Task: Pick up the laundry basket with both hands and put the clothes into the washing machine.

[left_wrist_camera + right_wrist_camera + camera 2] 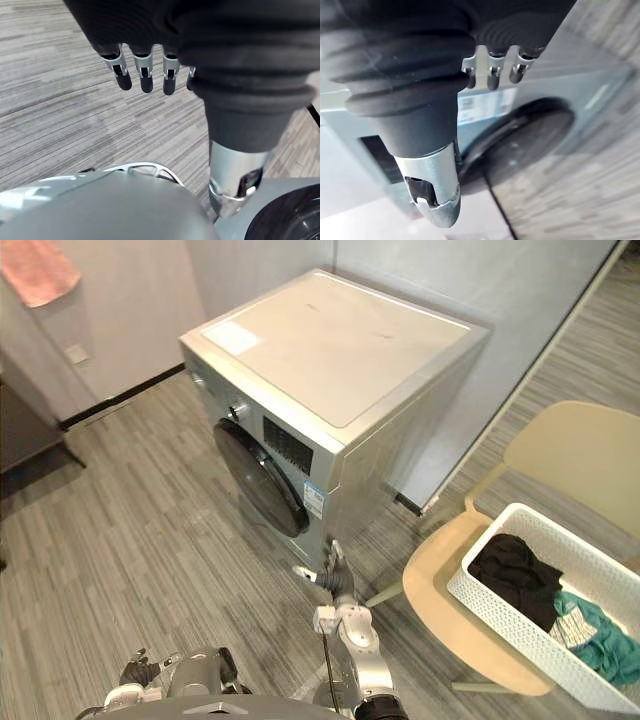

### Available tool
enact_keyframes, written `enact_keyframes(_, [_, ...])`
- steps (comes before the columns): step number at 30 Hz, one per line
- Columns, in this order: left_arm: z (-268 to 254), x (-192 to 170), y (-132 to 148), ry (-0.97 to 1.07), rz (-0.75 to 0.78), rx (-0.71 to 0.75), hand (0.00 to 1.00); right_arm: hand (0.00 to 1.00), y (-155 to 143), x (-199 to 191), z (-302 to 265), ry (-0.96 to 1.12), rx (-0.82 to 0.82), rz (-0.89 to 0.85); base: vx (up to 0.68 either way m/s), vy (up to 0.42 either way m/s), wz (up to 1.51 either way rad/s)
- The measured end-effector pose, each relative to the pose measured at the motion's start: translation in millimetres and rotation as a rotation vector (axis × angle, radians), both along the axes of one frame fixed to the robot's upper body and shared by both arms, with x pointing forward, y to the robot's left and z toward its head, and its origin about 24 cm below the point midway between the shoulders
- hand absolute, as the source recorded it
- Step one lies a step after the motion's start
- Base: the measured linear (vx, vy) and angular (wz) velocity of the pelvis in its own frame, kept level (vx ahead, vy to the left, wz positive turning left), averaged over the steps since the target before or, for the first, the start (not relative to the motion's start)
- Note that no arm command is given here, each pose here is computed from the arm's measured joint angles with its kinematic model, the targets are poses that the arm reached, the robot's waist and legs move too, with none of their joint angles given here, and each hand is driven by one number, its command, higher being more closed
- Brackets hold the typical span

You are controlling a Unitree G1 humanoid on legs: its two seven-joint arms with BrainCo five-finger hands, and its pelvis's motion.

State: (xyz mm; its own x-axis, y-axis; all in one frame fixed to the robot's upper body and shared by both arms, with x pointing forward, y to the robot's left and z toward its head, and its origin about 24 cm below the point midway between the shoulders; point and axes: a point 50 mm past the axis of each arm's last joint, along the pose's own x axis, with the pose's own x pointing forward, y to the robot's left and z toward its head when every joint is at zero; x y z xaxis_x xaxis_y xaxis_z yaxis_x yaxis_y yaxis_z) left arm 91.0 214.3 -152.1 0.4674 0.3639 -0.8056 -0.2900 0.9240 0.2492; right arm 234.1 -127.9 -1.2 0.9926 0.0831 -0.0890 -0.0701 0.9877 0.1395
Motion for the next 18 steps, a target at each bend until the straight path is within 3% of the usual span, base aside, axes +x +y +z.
enact_keyframes(4, [-3, -3, -15, -0.006, 0.009, -0.038, 0.0, 0.0, 30, 20, 60, -0.29, -0.019, 0.167, 0.22, 0.454, -1.22])
enact_keyframes(7, [7, 25, 1, -0.075, -0.016, 0.012, 0.0, 0.0, 62, 34, 92, -0.429, -0.042, 0.273, 0.05, 0.525, -0.54])
enact_keyframes(10, [11, 38, -1, -0.113, -0.014, 0.025, 0.0, 0.0, 89, 41, 122, -0.551, -0.065, 0.387, 0.03, 0.357, -0.38])
enact_keyframes(14, [20, 56, -8, -0.202, 0.012, -0.002, 0.0, 0.0, 92, 55, 151, -0.65, -0.094, 0.388, 0.04, 0.163, -0.46])
enact_keyframes(18, [41, 89, -15, -0.357, 0.006, -0.01, 0.0, 0.0, 59, 75, 165, -0.679, -0.188, 0.268, 0.03, 0.028, -0.15])
